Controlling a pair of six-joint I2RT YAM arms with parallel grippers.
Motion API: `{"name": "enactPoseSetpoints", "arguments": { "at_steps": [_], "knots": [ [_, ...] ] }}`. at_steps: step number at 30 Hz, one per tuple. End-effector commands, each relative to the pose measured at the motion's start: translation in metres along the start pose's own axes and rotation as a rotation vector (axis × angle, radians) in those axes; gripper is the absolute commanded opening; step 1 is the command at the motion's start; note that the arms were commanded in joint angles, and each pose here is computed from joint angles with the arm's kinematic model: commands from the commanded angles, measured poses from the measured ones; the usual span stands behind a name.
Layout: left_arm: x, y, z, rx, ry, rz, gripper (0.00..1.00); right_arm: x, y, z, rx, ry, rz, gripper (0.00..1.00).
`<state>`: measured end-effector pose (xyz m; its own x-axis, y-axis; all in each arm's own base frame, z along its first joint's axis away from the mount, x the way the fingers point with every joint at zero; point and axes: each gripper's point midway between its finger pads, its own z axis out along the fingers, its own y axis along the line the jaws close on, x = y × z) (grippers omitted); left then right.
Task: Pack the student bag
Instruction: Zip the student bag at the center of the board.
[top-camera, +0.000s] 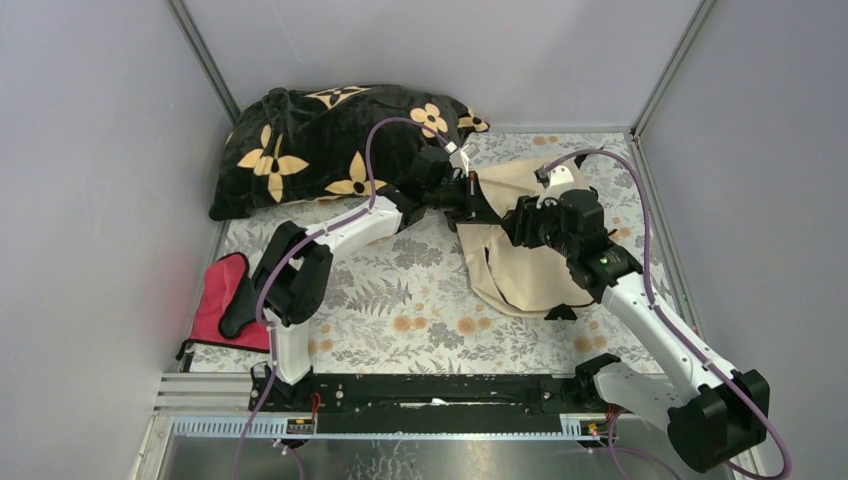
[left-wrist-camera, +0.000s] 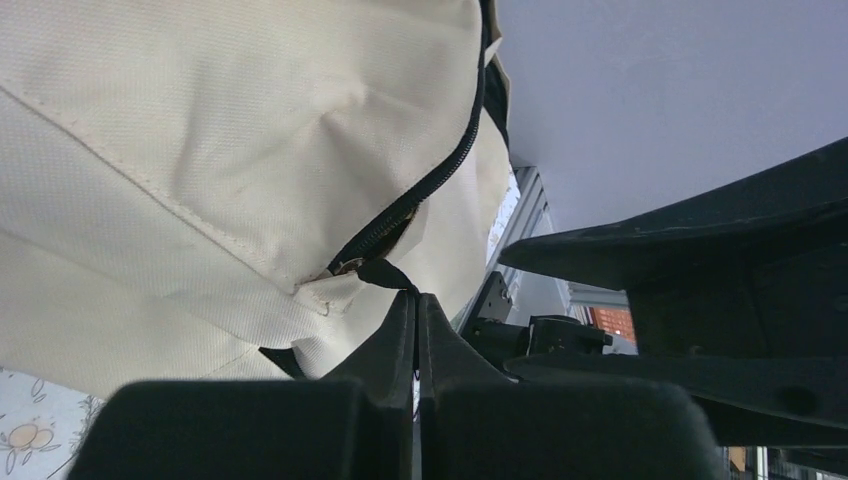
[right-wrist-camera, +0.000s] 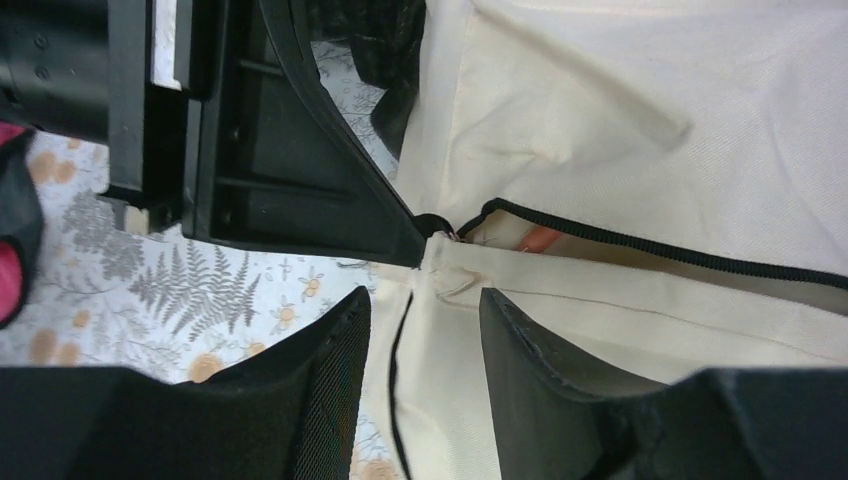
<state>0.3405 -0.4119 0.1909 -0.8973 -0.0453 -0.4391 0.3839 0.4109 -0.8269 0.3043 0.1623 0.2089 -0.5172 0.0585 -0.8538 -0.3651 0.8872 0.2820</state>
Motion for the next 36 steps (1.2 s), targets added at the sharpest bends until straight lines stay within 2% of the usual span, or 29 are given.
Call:
{"name": "enactPoseSetpoints", "arguments": {
  "at_steps": [1,8,14,19,20,23,25,27,32,36],
  "knots": [
    [-0.019,-0.05,-0.01,0.153,-0.035,0.076,0.0,-0.034,0.01,0.0,-0.065,-0.179,-0.193,0.5],
    [-0.028,-0.06,-0.021,0.174,-0.051,0.096,0.0,-0.026,0.008,0.0,-0.069,-0.234,-0.346,0.47],
    [-0.043,-0.051,-0.037,0.188,-0.083,0.051,0.0,-0.035,0.014,-0.004,-0.089,-0.266,-0.368,0.47],
    [-0.043,-0.055,-0.029,0.163,-0.049,0.1,0.0,-0.033,0.009,0.001,-0.068,-0.238,-0.375,0.48],
    [-0.043,-0.056,-0.028,0.164,-0.049,0.107,0.03,-0.034,0.009,-0.001,-0.061,-0.249,-0.371,0.48],
    [-0.04,-0.064,-0.024,0.171,-0.033,0.143,0.25,-0.039,0.009,-0.006,-0.053,-0.288,-0.354,0.51],
    [-0.037,-0.072,-0.022,0.178,-0.021,0.178,0.43,-0.039,0.01,-0.008,-0.056,-0.29,-0.346,0.52],
    [-0.039,-0.071,-0.025,0.147,-0.037,0.17,0.51,-0.037,0.008,-0.008,-0.05,-0.275,-0.341,0.52],
    [-0.069,-0.072,-0.071,0.157,-0.21,0.131,0.53,-0.032,0.006,-0.005,-0.039,-0.22,-0.32,0.52],
    [-0.083,-0.031,-0.101,0.013,-0.269,0.052,0.53,-0.029,0.008,0.003,-0.02,-0.134,-0.257,0.53]
  ]
}}
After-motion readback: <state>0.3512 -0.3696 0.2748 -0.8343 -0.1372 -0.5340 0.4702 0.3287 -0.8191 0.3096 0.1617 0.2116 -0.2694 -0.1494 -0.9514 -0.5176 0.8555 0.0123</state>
